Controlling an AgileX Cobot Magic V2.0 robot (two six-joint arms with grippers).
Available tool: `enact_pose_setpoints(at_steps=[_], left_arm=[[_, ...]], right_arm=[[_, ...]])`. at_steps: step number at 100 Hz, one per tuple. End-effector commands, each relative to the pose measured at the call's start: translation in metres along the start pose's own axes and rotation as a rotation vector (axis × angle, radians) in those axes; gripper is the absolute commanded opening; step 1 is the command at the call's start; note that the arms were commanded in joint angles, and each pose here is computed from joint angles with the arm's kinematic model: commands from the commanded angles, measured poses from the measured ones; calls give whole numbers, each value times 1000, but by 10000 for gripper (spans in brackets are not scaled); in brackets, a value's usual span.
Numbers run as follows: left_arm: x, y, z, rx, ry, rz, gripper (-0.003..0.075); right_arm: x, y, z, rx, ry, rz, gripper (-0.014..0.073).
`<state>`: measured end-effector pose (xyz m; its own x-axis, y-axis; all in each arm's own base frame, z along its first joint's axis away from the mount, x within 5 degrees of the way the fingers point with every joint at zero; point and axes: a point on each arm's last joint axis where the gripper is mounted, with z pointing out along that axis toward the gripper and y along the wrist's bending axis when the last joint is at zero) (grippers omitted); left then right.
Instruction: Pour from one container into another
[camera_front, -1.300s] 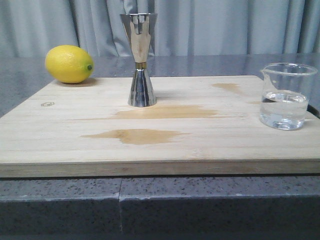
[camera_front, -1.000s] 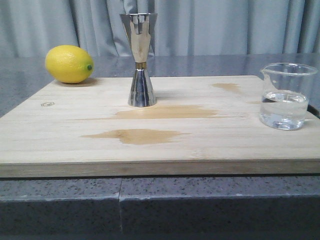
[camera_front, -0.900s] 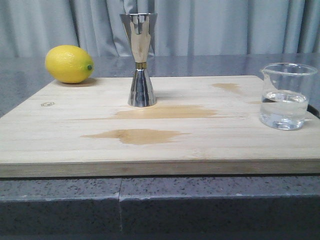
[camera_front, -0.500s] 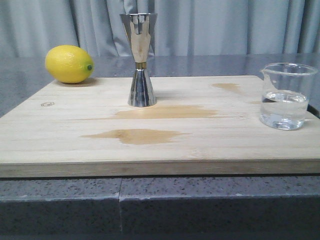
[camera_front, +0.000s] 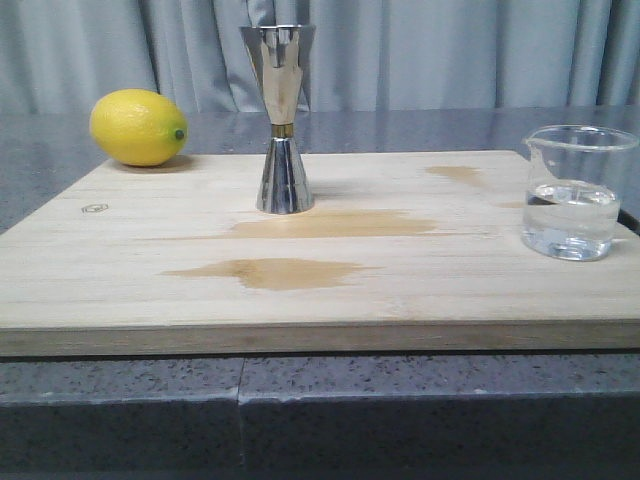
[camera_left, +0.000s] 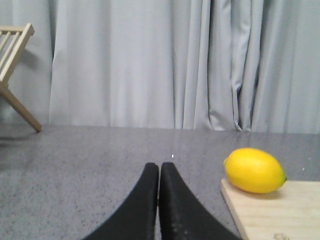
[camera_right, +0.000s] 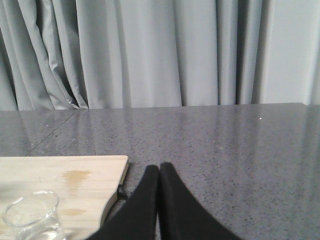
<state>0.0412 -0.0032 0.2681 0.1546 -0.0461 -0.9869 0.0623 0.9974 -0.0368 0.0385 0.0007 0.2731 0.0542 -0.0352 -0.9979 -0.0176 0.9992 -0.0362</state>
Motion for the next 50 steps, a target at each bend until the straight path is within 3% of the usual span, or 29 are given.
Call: enact_pose_setpoints(at_steps=[1,22,50], left_arm=[[-37,-2,-1,7,-64,-6,-19],[-82,-4,12,6,-2,45,-19],[-90,-3,24,3,3,45,-19]], right_arm=[[-31,-2,0,17,-4,-40,-71],[-68,-5,13,25,67,-58,-71],[-71,-5,19,23,99,-57,-71]])
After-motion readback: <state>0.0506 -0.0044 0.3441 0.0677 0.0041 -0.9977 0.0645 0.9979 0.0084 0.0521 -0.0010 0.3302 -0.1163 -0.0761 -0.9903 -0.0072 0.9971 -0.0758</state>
